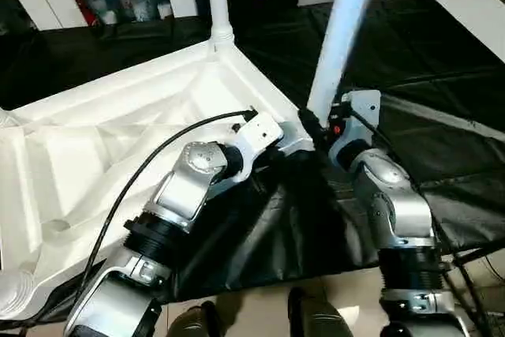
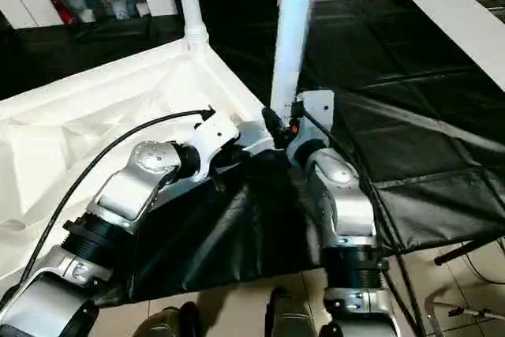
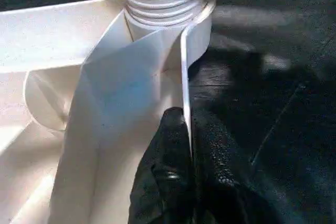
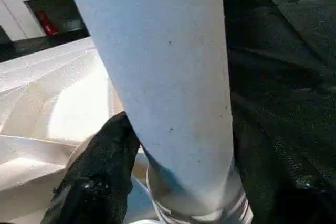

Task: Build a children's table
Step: Rotate leg to tighten

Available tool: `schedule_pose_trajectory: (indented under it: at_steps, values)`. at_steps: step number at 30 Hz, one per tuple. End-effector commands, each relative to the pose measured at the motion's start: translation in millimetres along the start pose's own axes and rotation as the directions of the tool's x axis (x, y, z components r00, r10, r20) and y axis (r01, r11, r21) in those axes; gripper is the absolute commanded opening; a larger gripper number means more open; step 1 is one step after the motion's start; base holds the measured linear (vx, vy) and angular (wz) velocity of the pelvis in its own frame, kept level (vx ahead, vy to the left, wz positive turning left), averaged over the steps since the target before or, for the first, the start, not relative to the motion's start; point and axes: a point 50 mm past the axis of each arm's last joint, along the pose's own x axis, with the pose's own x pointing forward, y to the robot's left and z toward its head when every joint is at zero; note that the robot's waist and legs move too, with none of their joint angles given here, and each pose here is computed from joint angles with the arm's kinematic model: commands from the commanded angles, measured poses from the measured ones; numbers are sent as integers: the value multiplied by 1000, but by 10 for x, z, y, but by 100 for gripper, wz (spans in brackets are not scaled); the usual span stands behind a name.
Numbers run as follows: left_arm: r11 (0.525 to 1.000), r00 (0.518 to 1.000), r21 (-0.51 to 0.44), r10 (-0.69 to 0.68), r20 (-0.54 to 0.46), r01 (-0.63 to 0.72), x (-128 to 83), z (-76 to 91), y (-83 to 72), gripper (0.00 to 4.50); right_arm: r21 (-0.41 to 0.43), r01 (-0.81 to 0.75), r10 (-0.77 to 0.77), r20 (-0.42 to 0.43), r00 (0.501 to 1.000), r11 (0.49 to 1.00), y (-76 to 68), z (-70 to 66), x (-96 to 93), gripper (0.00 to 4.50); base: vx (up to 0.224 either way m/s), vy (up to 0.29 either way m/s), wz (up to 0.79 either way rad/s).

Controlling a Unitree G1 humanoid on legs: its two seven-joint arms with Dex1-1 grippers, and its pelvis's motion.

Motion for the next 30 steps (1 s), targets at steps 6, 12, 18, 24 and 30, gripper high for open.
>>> schedule_pose_trajectory:
  at_steps: [6,12,18,24,30]
  values:
    - [994,1000,110,-25,2,25,-172,-80,113,0,-42,-207,205,-53,977,977,4,-130,-199,362,0,0,0]
    - [974,989,173,-149,-15,149,-351,-238,147,0,-174,-354,340,-105,934,919,-229,-5,-410,404,0,0,0]
    - [908,941,250,-335,-47,336,-528,-369,114,0,-259,-562,525,-204,826,785,-353,125,-534,423,0,0,0]
    - [832,877,281,-469,-106,479,-613,-422,84,0,-252,-702,653,-258,712,666,-319,175,-545,423,0,0,0]
    - [781,848,336,-513,-134,526,-627,-378,84,0,-203,-808,737,-332,588,553,-263,161,-549,378,0,0,0]
